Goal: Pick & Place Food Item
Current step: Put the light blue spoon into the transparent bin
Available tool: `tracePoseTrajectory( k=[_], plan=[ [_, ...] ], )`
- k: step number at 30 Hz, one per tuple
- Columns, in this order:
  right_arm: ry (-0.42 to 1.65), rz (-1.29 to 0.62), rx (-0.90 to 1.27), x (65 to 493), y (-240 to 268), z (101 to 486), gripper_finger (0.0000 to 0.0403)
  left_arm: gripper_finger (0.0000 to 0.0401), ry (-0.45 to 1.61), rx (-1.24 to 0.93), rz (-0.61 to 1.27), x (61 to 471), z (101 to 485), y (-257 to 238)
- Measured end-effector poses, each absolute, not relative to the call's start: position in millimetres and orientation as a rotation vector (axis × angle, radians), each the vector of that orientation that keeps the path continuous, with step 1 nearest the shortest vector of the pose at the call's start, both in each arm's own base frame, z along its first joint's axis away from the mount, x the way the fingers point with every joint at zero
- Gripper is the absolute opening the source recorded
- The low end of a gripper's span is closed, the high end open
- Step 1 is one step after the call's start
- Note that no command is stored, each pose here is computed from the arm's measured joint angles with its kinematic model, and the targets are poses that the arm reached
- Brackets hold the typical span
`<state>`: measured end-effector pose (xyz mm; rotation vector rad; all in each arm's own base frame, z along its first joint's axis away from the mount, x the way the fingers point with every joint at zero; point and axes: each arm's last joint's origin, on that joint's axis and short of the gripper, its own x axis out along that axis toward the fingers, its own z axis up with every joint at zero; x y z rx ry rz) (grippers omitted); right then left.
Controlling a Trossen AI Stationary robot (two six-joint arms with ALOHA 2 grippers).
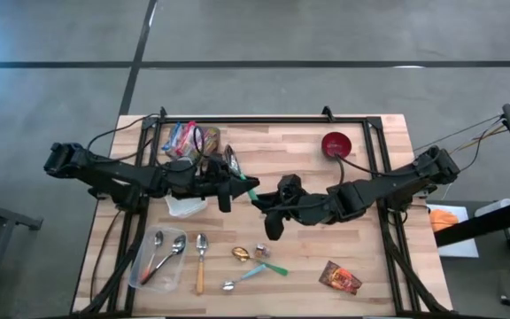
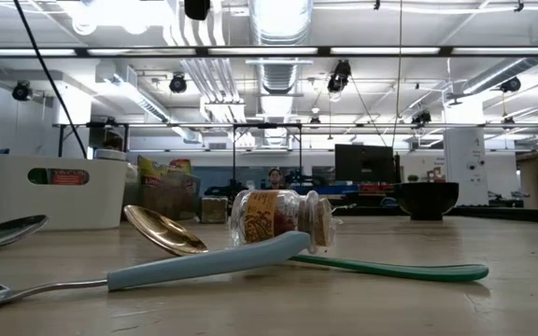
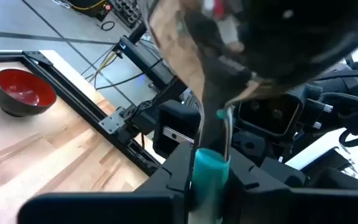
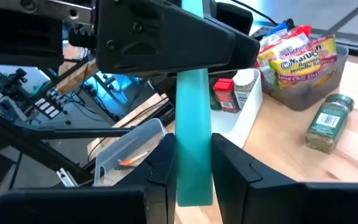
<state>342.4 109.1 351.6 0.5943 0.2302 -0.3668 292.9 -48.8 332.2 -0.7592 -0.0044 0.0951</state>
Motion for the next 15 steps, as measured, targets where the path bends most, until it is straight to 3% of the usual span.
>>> tracePoseTrajectory(
  k=[9,15],
  plan=[
    [0.216,-0.351,0.569,343,109,358,0.0070,0.0038,-0.014,-0.779,0.067,286,339,-49],
    [0.186,-0.340,0.588,345,110,361,0.0184,0.0038,0.035,-0.811,0.060,279,340,-48]
  ],
)
